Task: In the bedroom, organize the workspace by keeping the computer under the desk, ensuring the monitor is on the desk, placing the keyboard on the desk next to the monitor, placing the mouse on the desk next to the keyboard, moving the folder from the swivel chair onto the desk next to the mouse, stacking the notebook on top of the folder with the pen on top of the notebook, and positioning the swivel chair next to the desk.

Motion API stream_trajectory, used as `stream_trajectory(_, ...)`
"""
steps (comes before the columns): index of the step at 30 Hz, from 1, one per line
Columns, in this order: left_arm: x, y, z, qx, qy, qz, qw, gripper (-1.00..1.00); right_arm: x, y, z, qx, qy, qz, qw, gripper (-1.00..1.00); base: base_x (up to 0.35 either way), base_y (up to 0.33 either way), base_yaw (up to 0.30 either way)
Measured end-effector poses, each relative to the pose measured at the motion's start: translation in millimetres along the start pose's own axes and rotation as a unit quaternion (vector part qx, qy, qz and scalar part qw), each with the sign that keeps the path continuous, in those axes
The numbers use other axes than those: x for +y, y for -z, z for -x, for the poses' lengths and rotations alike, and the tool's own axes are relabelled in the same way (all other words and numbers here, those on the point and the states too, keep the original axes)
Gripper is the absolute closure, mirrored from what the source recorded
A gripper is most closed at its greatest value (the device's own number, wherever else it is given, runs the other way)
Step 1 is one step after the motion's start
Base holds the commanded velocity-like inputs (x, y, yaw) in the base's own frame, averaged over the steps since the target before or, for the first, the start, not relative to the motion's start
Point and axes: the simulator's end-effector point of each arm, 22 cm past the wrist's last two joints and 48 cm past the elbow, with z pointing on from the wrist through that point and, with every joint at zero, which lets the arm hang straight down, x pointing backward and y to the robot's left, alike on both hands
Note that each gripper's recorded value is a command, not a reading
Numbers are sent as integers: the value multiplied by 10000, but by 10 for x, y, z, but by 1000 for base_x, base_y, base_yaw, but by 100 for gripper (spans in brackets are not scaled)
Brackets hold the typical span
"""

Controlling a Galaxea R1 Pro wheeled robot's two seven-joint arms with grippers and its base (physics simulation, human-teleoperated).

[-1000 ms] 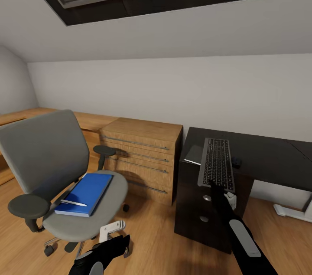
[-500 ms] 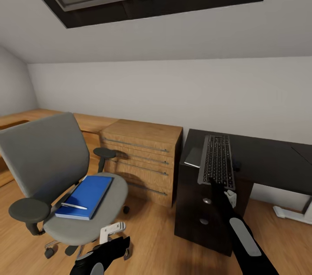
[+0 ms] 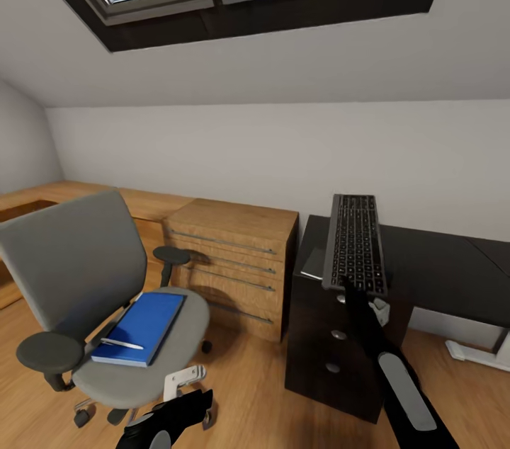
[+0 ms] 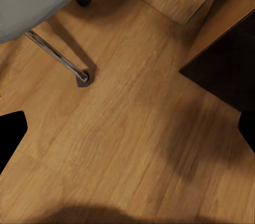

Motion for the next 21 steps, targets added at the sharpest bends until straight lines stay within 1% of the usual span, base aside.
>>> stream_trajectory(4, -14, 44, 42, 18, -3, 10, 10000, -100, 261, 104, 42, -27, 132, 185, 9997, 100, 0, 0, 0)
stream_trajectory(6, -21, 64, 61, 30, -4, 14, 10000, -100, 330, 158, 62, -40, 171, 160, 9997, 100, 0, 0, 0)
stream_trajectory(11, -44, 123, 119, 44, -5, 18, 10000, -100, 353, 185, 71, -26, 187, -3, 9998, 100, 0, 0, 0)
stream_trajectory(12, -47, 134, 132, 45, -7, 21, 10000, -100, 318, 189, 65, -10, 190, -68, 9998, 100, 0, 0, 0)
stream_trajectory(18, -60, 160, 158, 47, -4, 18, 10000, -100, 325, 185, 63, 13, 188, -96, 9998, 100, 0, 0, 0)
stream_trajectory(21, -57, 160, 159, 46, -7, 21, 10000, -100, 331, 185, 13, 76, 202, -87, 9997, 100, 0, 0, 0)
